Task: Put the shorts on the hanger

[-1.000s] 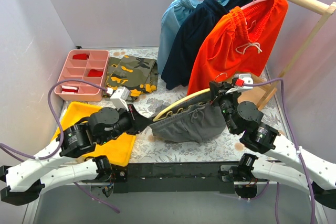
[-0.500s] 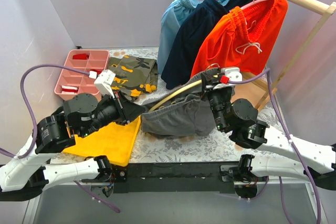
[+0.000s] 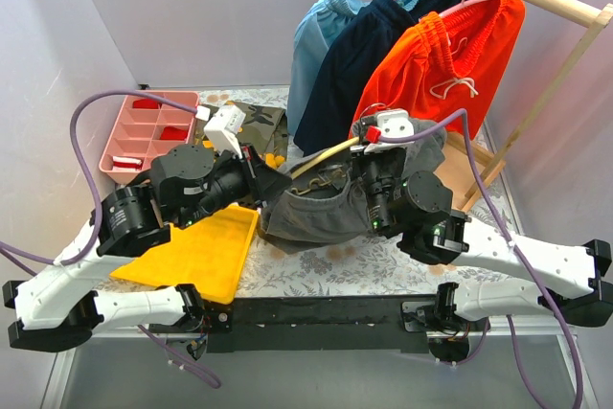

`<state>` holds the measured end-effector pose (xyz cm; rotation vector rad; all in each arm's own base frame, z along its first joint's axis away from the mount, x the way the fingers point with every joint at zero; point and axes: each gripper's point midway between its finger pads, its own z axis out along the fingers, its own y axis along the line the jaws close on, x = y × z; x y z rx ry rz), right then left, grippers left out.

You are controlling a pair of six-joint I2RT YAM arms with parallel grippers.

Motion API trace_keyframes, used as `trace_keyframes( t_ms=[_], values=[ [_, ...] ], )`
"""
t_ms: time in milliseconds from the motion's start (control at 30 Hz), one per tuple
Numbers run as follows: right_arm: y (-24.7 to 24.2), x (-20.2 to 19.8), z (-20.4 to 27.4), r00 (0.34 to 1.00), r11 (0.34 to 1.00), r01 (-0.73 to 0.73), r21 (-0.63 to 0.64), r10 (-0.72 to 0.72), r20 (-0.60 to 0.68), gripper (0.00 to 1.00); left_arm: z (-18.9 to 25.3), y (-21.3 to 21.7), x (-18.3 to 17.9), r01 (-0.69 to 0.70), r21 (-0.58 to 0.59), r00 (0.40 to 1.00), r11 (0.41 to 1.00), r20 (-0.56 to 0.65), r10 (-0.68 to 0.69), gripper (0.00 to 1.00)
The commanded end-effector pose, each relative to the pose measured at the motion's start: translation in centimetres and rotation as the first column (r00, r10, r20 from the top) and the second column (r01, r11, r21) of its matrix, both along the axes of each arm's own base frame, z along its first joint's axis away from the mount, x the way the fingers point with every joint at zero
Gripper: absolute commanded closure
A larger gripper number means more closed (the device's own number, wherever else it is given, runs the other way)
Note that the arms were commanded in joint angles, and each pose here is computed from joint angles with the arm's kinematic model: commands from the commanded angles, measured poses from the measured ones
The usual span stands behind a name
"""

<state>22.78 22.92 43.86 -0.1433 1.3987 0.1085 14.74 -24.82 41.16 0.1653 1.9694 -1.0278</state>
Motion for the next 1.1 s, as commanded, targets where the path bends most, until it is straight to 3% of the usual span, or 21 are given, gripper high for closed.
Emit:
trace_keyframes(
  t_ms=[0, 100, 133, 200, 233, 367, 533, 667, 833, 1067],
  values=[
    [-0.7, -0.9, 3.8, 0.998, 0.993, -0.062, 0.101, 0.061, 0.016, 0.99, 3.2, 0.3, 1.2, -0.045, -0.085, 0.994, 0.995, 0.094, 0.053, 1.0],
    [-0.9, -1.3, 3.6, 0.995, 0.987, -0.095, 0.133, 0.096, 0.002, 0.99, 3.3, 1.0, 1.9, -0.092, -0.06, 0.989, 0.994, 0.114, 0.098, 0.98],
    [-1.3, -1.5, 3.2, 0.994, 0.982, -0.108, 0.156, 0.111, -0.008, 0.99, 3.4, 1.1, 1.8, -0.085, -0.055, 0.988, 0.995, 0.123, 0.091, 0.8],
    [-1.7, -1.7, 2.9, 0.992, 0.977, -0.122, 0.174, 0.125, -0.008, 0.99, 3.5, 0.5, 1.4, -0.028, -0.03, 0.987, 0.999, 0.159, 0.032, 0.74],
    [-1.9, -1.9, 2.6, 0.991, 0.974, -0.13, 0.186, 0.134, -0.011, 0.99, 3.5, -0.4, 0.5, 0.044, -0.018, 0.986, 0.999, 0.16, -0.041, 0.61],
    [-1.6, -2.4, 1.9, 0.982, 0.96, -0.175, 0.218, 0.186, -0.03, 0.99, 1.9, -2.4, 0.6, 0.121, 0.123, 0.98, 0.985, 0.144, -0.138, 0.49],
    [-3.0, -2.9, 3.0, 0.977, 0.951, -0.198, 0.236, 0.211, -0.029, 0.99, 2.6, -0.1, -0.5, 0.161, 0.219, 0.952, 0.962, 0.224, -0.21, 0.44],
    [-3.8, -3.4, 3.5, 0.972, 0.947, -0.217, 0.237, 0.233, -0.041, 0.99, -0.5, 1.8, -1.2, 0.199, 0.376, 0.913, 0.905, 0.264, -0.31, 0.34],
    [-3.8, -3.5, 4.3, 0.97, 0.951, -0.224, 0.212, 0.238, -0.043, 0.99, -1.1, 0.7, -3.5, 0.341, 0.351, 0.837, 0.872, 0.309, -0.451, 0.24],
    [-3.6, -3.8, 5.4, 0.963, 0.943, -0.255, 0.211, 0.268, -0.03, 0.99, -3.9, -0.6, -1.9, 0.324, 0.444, 0.837, 0.836, 0.278, -0.471, 0.23]
  ],
)
